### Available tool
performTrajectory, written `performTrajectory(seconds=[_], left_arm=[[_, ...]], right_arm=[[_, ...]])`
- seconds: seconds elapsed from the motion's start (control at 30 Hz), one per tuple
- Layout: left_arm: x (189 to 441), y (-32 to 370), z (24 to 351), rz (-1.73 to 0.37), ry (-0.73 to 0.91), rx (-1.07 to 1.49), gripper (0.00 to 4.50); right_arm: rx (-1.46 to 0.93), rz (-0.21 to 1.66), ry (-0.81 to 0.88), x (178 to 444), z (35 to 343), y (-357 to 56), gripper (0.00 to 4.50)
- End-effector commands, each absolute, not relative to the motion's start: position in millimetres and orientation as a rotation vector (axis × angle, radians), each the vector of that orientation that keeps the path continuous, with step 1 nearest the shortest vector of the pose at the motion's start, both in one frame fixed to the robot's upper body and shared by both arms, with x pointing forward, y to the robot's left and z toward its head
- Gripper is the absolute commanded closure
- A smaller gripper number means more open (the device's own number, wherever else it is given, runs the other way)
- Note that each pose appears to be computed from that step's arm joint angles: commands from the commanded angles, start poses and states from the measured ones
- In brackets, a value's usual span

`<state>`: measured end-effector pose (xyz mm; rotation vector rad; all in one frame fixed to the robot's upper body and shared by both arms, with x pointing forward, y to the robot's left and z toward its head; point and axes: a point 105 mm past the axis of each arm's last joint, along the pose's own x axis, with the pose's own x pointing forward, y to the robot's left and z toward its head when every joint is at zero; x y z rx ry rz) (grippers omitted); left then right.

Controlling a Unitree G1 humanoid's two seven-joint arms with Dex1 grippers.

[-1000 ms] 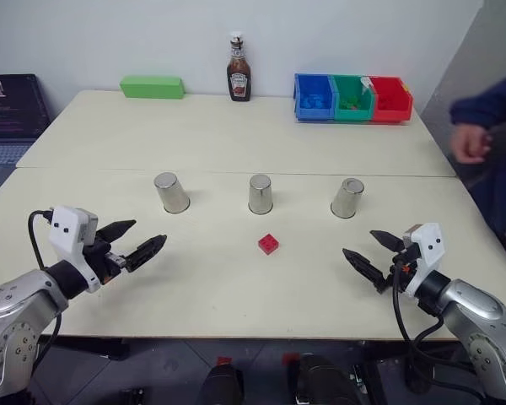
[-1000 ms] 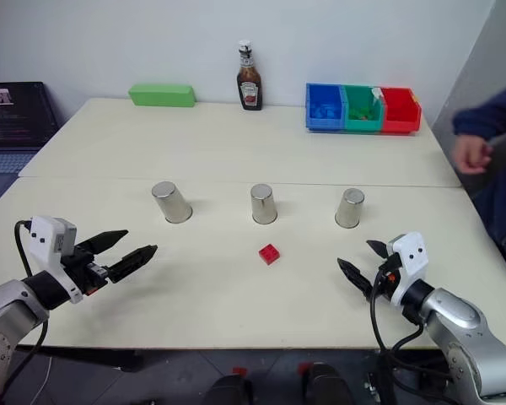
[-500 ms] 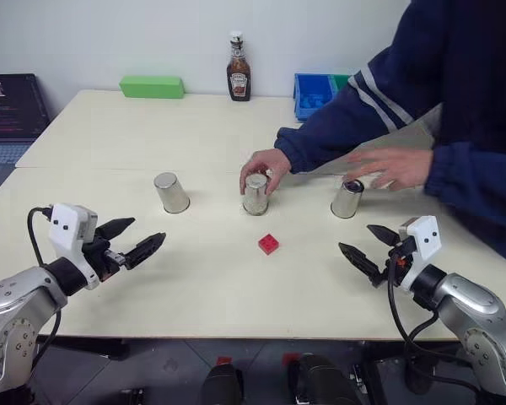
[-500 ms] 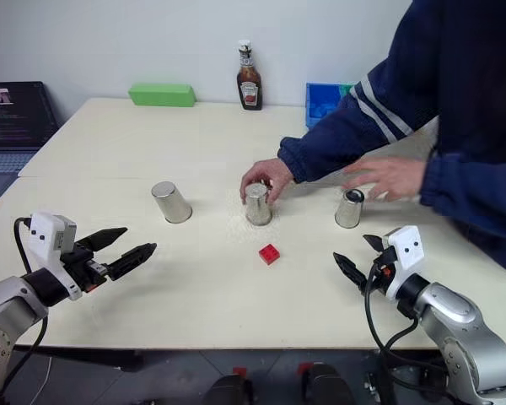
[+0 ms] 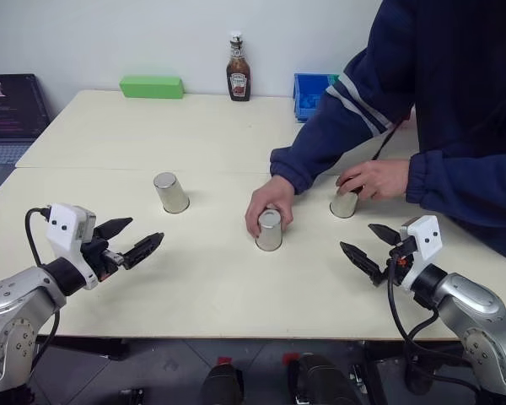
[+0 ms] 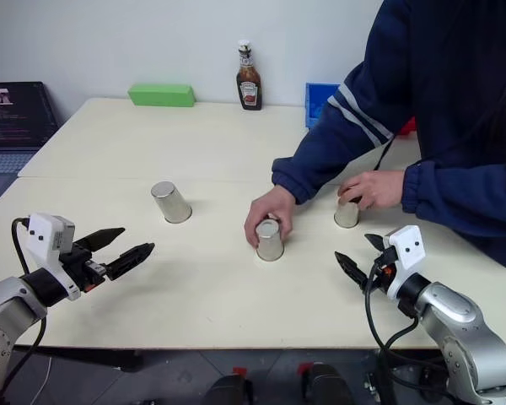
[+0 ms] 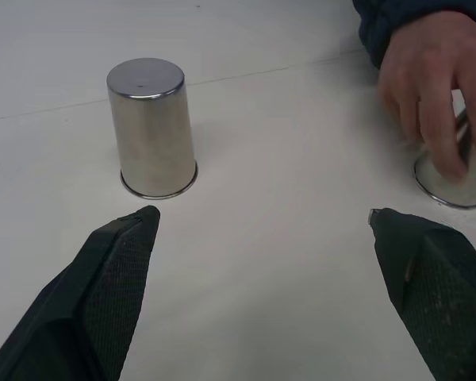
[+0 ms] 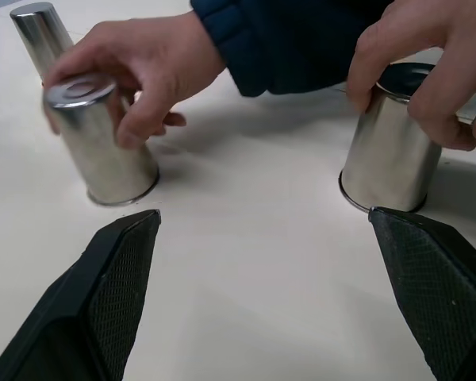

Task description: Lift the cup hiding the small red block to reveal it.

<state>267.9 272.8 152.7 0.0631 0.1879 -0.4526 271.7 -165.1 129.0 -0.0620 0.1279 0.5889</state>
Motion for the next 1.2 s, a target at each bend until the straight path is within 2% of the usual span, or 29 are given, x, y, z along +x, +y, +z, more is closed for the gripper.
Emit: performTrajectory(seconds=[0.03, 1.2], left_arm=[[268.8, 272.7, 163.3, -0.460, 0.156, 0.106, 0.00], [269.6, 266.1, 164.6, -0.496, 0.154, 0.111, 0.00]], right_arm=[[-0.079, 0.607, 0.083, 272.5, 139.2, -161.1, 0.04], [-0.082, 0.607, 0.085, 272.0, 133.4, -161.8, 0.04]])
